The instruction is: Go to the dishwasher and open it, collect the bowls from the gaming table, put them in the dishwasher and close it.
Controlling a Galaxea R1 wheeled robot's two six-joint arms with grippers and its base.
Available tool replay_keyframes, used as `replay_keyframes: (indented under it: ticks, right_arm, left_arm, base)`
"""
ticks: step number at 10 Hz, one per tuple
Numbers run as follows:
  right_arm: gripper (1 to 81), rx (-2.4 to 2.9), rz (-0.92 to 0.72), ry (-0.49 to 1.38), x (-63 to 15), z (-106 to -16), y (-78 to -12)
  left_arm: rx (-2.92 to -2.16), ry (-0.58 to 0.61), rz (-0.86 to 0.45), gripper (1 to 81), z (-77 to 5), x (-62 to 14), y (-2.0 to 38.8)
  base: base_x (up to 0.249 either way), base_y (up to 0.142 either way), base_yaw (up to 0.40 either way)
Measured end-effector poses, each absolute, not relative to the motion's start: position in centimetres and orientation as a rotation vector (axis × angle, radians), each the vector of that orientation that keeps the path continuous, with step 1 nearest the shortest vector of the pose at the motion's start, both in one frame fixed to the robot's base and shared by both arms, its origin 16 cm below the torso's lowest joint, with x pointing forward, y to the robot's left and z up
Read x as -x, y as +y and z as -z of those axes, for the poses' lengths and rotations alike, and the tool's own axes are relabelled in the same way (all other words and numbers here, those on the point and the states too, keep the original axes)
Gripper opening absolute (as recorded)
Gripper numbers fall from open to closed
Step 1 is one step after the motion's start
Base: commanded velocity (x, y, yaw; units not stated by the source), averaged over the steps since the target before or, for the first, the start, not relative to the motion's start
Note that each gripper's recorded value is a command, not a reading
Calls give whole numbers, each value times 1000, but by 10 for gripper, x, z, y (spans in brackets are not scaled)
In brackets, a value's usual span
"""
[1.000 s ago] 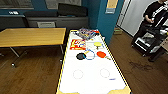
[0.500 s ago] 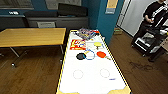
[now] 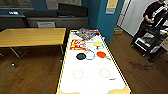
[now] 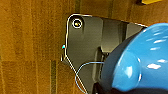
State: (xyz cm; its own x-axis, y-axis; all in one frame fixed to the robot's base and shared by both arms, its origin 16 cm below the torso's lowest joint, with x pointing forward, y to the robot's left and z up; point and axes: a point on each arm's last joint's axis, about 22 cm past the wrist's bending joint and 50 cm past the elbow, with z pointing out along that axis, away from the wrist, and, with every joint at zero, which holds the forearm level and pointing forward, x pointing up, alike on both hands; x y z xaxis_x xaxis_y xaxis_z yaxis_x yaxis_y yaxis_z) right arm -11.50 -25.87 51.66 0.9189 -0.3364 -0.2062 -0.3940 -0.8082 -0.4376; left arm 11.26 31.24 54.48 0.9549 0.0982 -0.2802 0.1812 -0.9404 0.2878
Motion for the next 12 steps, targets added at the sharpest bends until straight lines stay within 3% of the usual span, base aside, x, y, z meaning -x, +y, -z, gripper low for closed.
replay_keyframes:
  ticks: [5, 12]
  right_arm:
    - [10, 2595, -172, 523, 116, -514, -256]
    - [10, 2645, -267, 496, 133, -493, -262]
  left_arm:
    - [-2704, 230, 467, 10, -531, -50, 270]
    - [-2785, 215, 573, 10, -489, 24, 288]
  base:
    - [0, 0, 0]
    - [0, 0, 0]
